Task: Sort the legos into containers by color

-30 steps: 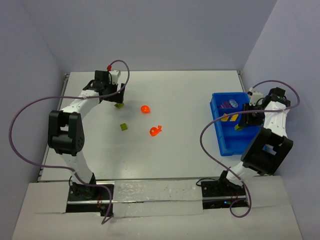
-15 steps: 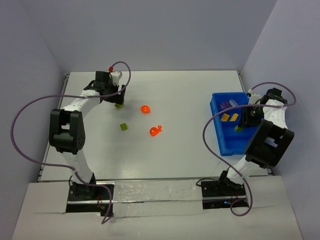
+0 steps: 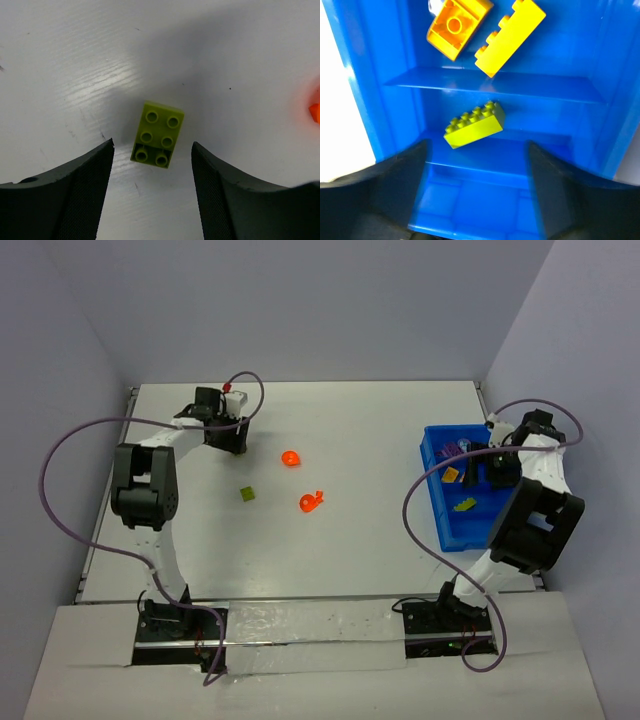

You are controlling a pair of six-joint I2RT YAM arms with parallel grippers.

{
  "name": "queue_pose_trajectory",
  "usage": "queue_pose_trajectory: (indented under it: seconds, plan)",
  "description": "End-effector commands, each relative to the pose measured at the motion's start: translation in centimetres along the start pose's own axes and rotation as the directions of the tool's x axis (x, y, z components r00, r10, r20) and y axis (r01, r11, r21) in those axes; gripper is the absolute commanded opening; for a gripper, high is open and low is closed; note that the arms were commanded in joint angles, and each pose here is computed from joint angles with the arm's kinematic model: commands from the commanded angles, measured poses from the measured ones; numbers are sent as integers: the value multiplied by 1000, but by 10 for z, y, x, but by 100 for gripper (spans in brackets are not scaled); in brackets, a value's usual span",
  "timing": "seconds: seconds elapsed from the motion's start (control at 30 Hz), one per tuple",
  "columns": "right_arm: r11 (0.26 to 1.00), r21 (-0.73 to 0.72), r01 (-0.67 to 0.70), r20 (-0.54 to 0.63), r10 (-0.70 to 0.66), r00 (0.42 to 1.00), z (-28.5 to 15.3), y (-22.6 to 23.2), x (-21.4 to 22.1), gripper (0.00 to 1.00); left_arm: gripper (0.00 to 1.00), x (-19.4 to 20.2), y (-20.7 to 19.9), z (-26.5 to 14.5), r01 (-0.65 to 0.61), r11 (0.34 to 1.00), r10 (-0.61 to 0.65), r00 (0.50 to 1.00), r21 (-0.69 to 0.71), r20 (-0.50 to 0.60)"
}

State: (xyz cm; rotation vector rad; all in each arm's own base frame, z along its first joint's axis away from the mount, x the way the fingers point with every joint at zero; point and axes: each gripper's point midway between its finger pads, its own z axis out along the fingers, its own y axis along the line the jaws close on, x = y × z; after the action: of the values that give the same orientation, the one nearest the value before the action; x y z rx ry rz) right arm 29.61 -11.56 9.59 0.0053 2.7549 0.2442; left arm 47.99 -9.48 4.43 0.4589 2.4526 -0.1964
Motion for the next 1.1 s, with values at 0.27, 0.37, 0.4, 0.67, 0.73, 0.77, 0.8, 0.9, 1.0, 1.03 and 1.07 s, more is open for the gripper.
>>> queue_pose_trajectory:
  seconds: [0.27,0.37,0.4,0.67,0.73,0.77,0.8,0.9,1.0,1.03,1.07]
  plan:
    - [995,-34,91,222,-81,972,-78,49,-57,99,55,-21,2,27,-45,997,43,998,55,38]
    - [985,-79,153,310,-121,943,-100,81,-76,100,35,-20,-4,25,-55,995,51,998,88,43]
    - [981,-87,176,340,-136,931,-108,91,-81,100,29,-24,-7,19,-60,994,54,997,97,57]
    - [884,-272,381,483,-217,848,-132,218,-119,100,0,-56,-67,-79,-161,932,76,963,326,260]
    - [856,-365,367,466,-173,868,-128,246,-123,100,0,-65,-91,-119,-208,894,69,939,396,338]
    - [840,-399,367,460,-163,873,-127,262,-122,100,0,-62,-96,-124,-211,887,66,938,410,342]
    - [815,-451,365,445,-149,883,-123,282,-121,99,0,-61,-108,-140,-234,862,60,928,450,368]
    - [744,-585,323,385,-96,918,-107,321,-115,96,0,-67,-142,-190,-316,798,48,883,513,468]
    - [658,-690,300,336,-75,939,-106,355,-108,96,0,-68,-164,-210,-360,766,61,866,532,497]
    - [633,-713,302,326,-82,942,-107,363,-107,96,0,-66,-175,-215,-378,750,74,863,543,500]
    - [598,-742,304,315,-89,945,-108,374,-105,96,0,-63,-189,-221,-402,726,89,860,559,503]
